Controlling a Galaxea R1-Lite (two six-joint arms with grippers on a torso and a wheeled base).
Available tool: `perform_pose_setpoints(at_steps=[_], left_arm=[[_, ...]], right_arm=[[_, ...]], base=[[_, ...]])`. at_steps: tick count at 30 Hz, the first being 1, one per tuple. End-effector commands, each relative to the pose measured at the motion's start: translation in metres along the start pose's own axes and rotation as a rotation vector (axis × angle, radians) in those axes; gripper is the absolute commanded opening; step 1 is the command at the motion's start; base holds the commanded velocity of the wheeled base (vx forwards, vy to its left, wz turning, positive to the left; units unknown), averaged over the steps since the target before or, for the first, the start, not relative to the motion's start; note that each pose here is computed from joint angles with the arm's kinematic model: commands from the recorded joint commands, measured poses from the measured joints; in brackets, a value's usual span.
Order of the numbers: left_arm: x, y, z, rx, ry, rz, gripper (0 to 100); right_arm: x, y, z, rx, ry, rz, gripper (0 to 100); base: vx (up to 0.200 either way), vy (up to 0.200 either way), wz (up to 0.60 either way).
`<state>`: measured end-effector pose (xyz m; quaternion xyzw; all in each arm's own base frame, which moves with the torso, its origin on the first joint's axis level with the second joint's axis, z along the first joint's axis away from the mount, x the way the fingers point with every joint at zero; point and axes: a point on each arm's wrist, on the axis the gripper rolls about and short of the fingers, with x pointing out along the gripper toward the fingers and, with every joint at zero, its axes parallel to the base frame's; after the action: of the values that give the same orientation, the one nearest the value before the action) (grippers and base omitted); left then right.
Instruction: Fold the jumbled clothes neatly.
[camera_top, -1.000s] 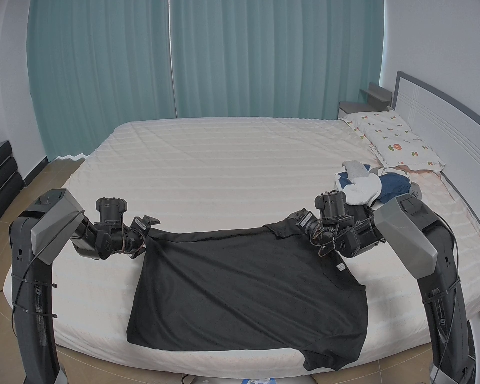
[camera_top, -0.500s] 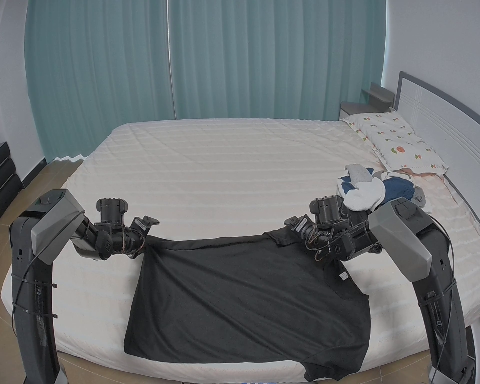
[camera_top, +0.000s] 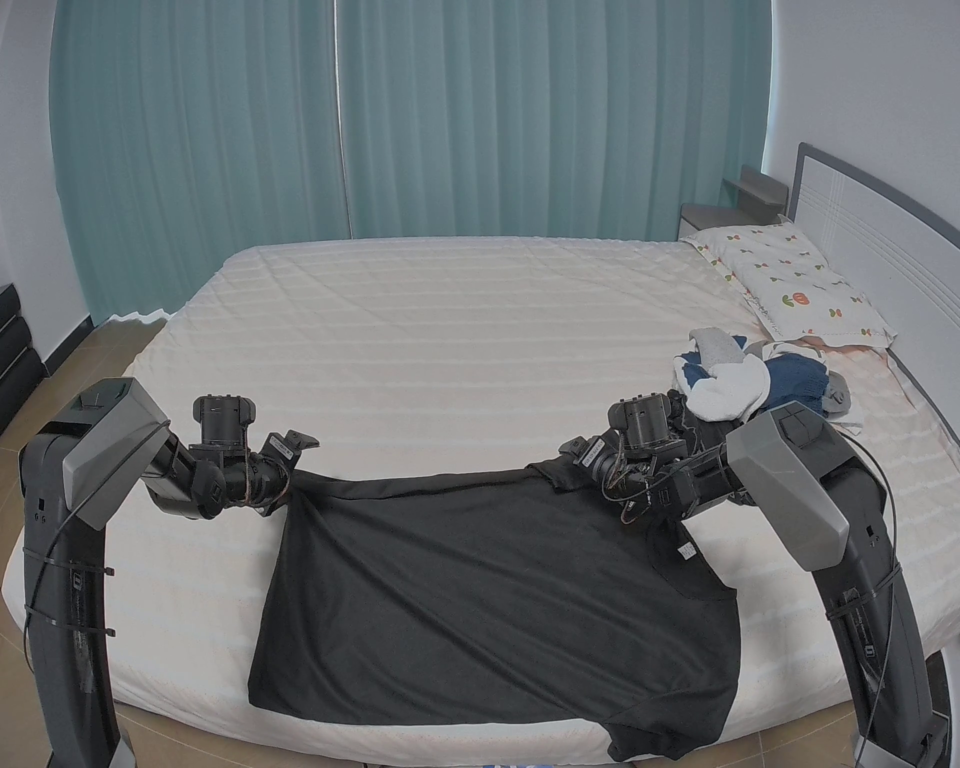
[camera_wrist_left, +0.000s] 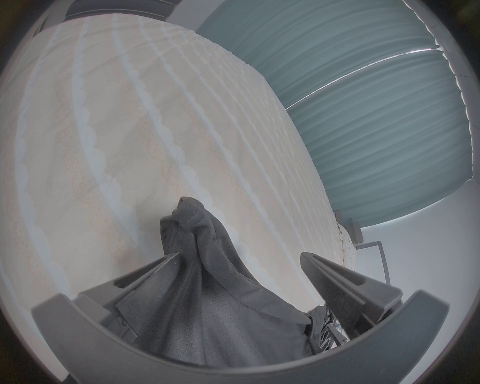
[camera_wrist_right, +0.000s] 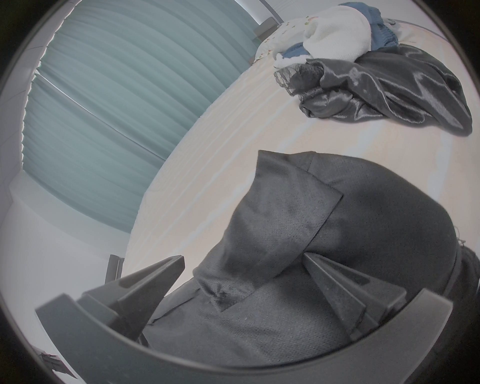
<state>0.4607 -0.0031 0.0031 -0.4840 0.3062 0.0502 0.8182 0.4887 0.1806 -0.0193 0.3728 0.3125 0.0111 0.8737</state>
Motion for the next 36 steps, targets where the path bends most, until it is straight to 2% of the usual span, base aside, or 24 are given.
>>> perform_pose_setpoints(at_steps=[1,5,7,9,10,12,13,14,15,16,17,18,21,23,24,27,31,36], left_arm=[[0.000,0.001,0.000,-0.002,0.000,0.002,100],[0.000,0.001,0.000,-0.002,0.000,0.002,100],[0.000,0.001,0.000,-0.002,0.000,0.004,100],[0.000,0.001,0.000,-0.002,0.000,0.004,100],[0.000,0.001,0.000,-0.002,-0.002,0.003,100],[0.000,0.001,0.000,-0.002,-0.001,0.004,100],[0.000,0.001,0.000,-0.002,-0.002,0.003,100],[0.000,0.001,0.000,-0.002,-0.002,0.003,100],[0.000,0.001,0.000,-0.002,-0.002,0.003,100],[0.000,0.001,0.000,-0.002,-0.002,0.003,100],[0.000,0.001,0.000,-0.002,-0.002,0.003,100],[0.000,0.001,0.000,-0.002,-0.002,0.003,100],[0.000,0.001,0.000,-0.002,-0.003,0.004,100],[0.000,0.001,0.000,-0.002,-0.003,0.004,100],[0.000,0.001,0.000,-0.002,-0.003,0.004,100],[0.000,0.001,-0.001,-0.001,-0.001,0.005,100],[0.000,0.002,0.000,-0.002,-0.008,0.009,100],[0.000,0.001,0.000,-0.002,-0.009,0.007,100]], right_arm=[[0.014,-0.007,-0.006,0.003,0.015,-0.021,100],[0.019,-0.001,0.003,0.030,-0.021,0.016,100],[0.021,0.012,0.014,0.128,-0.058,0.076,100],[0.026,0.007,0.011,0.147,-0.055,0.074,100],[0.026,0.008,0.012,0.139,-0.059,0.086,100],[0.024,0.016,0.019,0.107,-0.095,0.162,100],[0.018,0.025,0.031,0.088,-0.148,0.253,100],[0.016,0.029,0.036,0.081,-0.176,0.295,100],[0.016,0.030,0.036,0.080,-0.180,0.303,100],[0.011,0.034,0.047,0.071,-0.234,0.370,100],[0.011,0.034,0.048,0.071,-0.239,0.374,100],[0.008,0.035,0.054,0.055,-0.285,0.419,100],[0.004,0.035,0.065,0.010,-0.354,0.459,100],[0.005,0.033,0.065,-0.051,-0.367,0.455,100],[0.010,0.027,0.062,-0.122,-0.358,0.432,100],[0.028,0.009,0.042,-0.190,-0.313,0.374,100],[0.039,-0.002,0.026,-0.191,-0.299,0.345,100],[0.037,-0.005,0.033,-0.179,-0.327,0.308,100]], base=[[0.000,0.000,0.00],[0.000,0.000,0.00],[0.000,0.000,0.00],[0.000,0.000,0.00],[0.000,0.000,0.00],[0.000,0.000,0.00],[0.000,0.000,0.00],[0.000,0.000,0.00],[0.000,0.000,0.00],[0.000,0.000,0.00],[0.000,0.000,0.00],[0.000,0.000,0.00],[0.000,0.000,0.00],[0.000,0.000,0.00],[0.000,0.000,0.00],[0.000,0.000,0.00],[0.000,0.000,0.00],[0.000,0.000,0.00]])
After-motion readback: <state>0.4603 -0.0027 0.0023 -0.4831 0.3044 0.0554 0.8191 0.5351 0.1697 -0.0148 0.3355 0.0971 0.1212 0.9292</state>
